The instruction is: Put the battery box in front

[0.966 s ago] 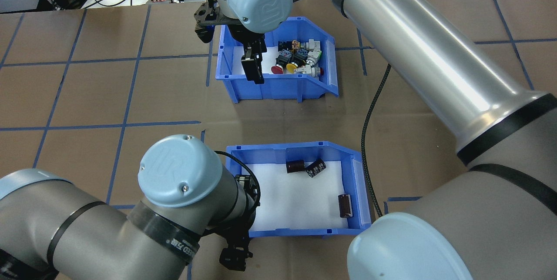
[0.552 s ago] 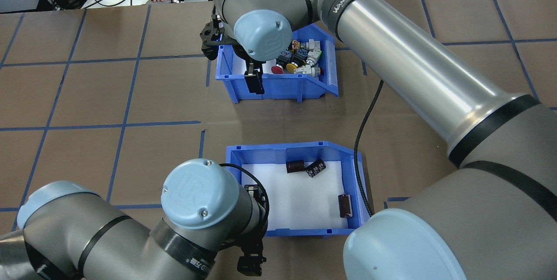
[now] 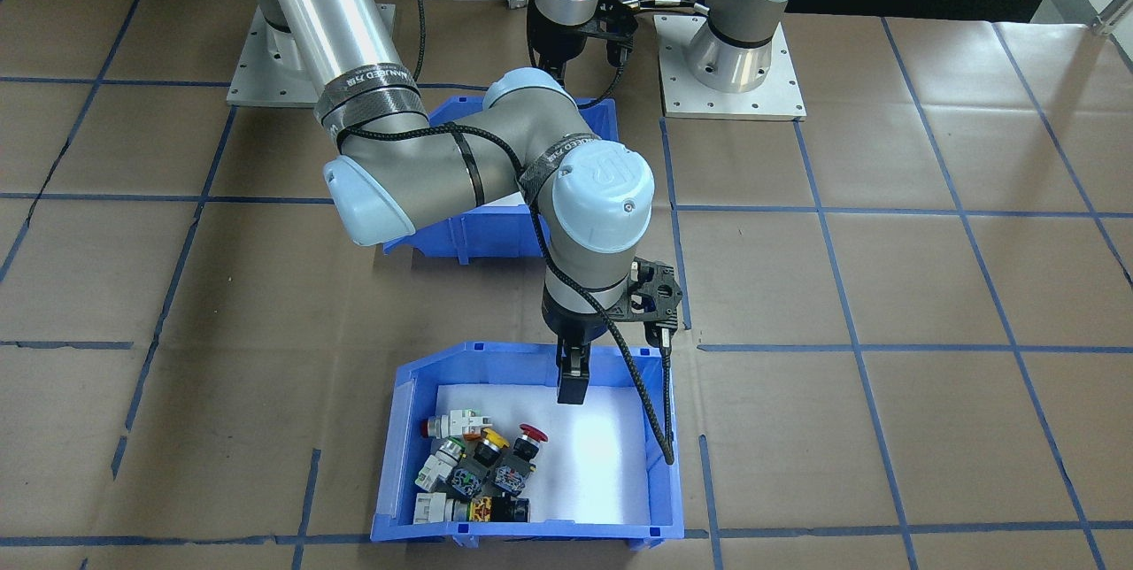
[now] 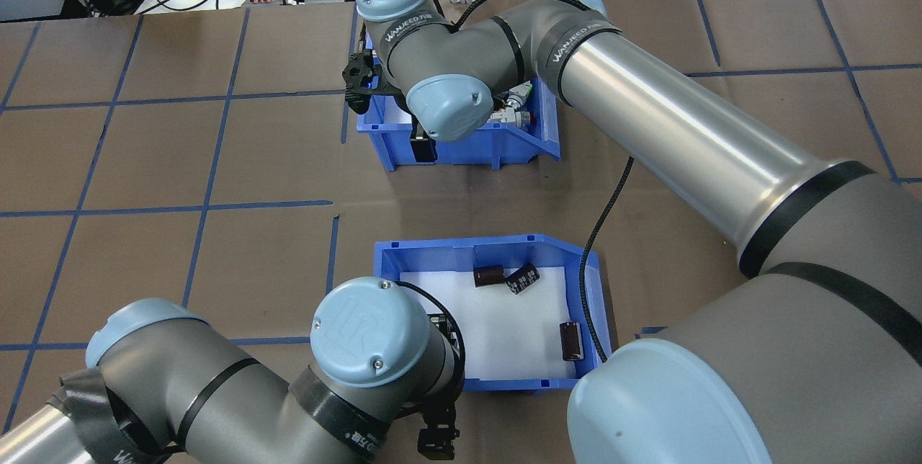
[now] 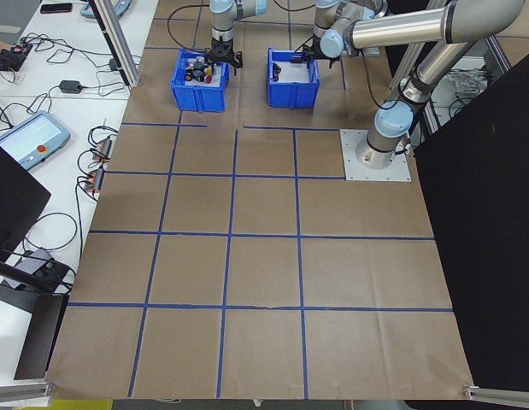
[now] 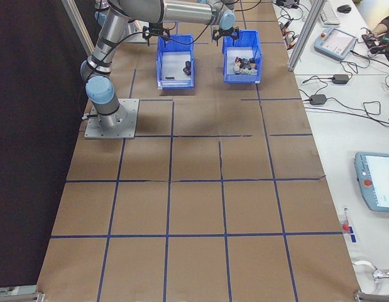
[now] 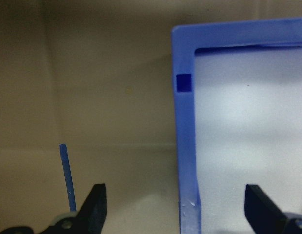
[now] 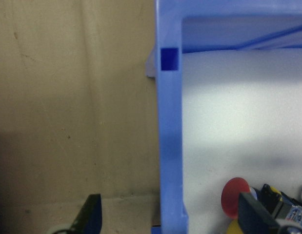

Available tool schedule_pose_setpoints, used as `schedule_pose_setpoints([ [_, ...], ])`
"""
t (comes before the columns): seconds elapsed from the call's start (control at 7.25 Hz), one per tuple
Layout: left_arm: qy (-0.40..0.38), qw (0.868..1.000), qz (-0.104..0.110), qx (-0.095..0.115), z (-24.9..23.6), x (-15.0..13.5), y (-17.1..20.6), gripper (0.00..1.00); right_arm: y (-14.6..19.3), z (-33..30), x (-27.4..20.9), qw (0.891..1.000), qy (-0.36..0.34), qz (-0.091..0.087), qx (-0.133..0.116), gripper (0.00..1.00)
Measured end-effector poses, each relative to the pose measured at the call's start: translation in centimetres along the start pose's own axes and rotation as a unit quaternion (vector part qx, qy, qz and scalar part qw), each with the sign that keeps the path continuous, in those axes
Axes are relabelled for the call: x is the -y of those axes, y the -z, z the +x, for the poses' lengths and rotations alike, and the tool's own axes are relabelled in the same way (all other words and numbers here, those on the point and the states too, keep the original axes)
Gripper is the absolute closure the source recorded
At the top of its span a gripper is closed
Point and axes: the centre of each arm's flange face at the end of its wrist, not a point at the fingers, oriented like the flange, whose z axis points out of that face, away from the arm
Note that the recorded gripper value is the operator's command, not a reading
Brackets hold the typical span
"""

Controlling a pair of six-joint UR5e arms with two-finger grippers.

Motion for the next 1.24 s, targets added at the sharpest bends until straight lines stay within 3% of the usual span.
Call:
schedule_pose_setpoints([
  [0.28, 0.005, 1.000, 0.001, 0.000, 0.3, -0.9, -1.4, 0.03, 0.1, 0.2, -0.1, 1.000, 0.001, 0.002, -0.003, 0.71],
  [0.41, 0.006, 1.000, 0.003, 0.002, 0.2, -1.5, -2.4, 0.34, 0.2, 0.3, -0.1, 1.000, 0.003, 0.004, -0.007, 0.90],
  [0.55, 0.010, 1.000, 0.001, -0.002, 0.4, -2.1, -3.2, 0.76, 0.4, 0.5, 0.0, 1.000, 0.004, 0.009, -0.017, 0.97],
  [0.69, 0.012, 1.000, -0.004, -0.006, 0.4, -2.5, -3.6, 0.95, 0.9, 0.8, 0.0, 0.999, 0.007, 0.011, -0.029, 0.99],
  [0.83, 0.009, 1.000, -0.007, -0.008, 0.4, -2.7, -3.8, 1.00, 1.5, 1.0, -0.2, 0.999, 0.008, 0.006, -0.042, 1.00],
  [1.24, -0.011, 1.000, -0.006, -0.028, 0.2, -2.5, -2.7, 1.00, 7.0, 3.1, -3.5, 0.997, -0.006, -0.007, -0.074, 1.00],
])
